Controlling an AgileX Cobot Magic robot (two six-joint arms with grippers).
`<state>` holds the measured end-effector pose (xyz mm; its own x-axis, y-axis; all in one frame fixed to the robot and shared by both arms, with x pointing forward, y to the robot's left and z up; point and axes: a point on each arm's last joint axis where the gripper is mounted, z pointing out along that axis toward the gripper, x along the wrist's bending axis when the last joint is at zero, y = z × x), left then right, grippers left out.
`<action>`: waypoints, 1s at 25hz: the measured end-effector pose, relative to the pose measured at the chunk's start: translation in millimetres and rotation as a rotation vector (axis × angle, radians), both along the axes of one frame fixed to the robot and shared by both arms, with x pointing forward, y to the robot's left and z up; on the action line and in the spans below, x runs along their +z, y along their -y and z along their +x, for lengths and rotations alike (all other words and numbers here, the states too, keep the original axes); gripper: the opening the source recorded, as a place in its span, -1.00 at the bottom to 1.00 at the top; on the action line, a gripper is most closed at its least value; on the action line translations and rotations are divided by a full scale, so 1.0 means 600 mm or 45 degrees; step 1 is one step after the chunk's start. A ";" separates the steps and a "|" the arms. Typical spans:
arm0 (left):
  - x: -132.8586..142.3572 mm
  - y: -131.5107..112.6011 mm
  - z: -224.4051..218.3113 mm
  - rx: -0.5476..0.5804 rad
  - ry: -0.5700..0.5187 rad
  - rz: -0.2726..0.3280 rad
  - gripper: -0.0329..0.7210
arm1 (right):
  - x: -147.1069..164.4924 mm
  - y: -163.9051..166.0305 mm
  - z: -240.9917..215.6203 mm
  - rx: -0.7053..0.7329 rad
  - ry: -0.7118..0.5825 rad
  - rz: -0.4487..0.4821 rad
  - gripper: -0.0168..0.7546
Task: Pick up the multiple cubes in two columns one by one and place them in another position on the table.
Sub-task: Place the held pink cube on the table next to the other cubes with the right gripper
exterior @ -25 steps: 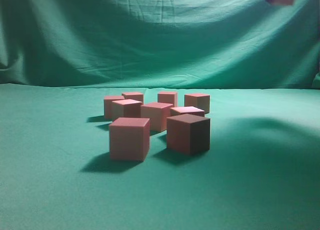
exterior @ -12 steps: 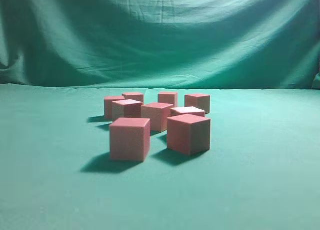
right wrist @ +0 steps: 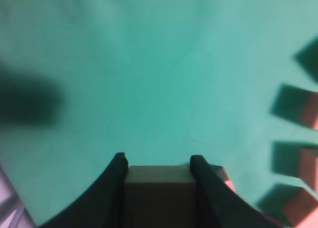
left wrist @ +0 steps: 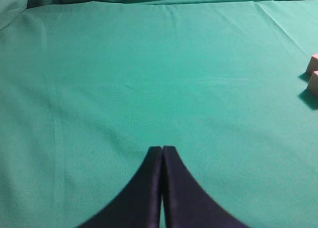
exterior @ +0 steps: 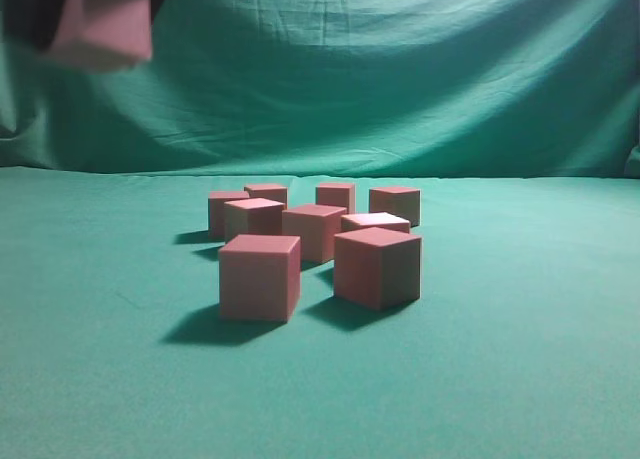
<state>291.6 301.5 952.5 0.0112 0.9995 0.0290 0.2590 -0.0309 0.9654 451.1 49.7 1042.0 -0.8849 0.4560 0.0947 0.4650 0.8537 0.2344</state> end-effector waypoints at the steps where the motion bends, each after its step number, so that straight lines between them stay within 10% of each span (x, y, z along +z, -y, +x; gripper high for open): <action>1: 0.000 0.000 0.000 0.000 0.000 0.000 -0.91 | -0.012 -0.006 -0.002 0.007 -0.013 -0.019 -0.27; 25: 0.000 0.000 0.000 0.000 0.000 0.000 -0.91 | -0.129 -0.031 0.037 -0.392 0.051 -0.181 -0.27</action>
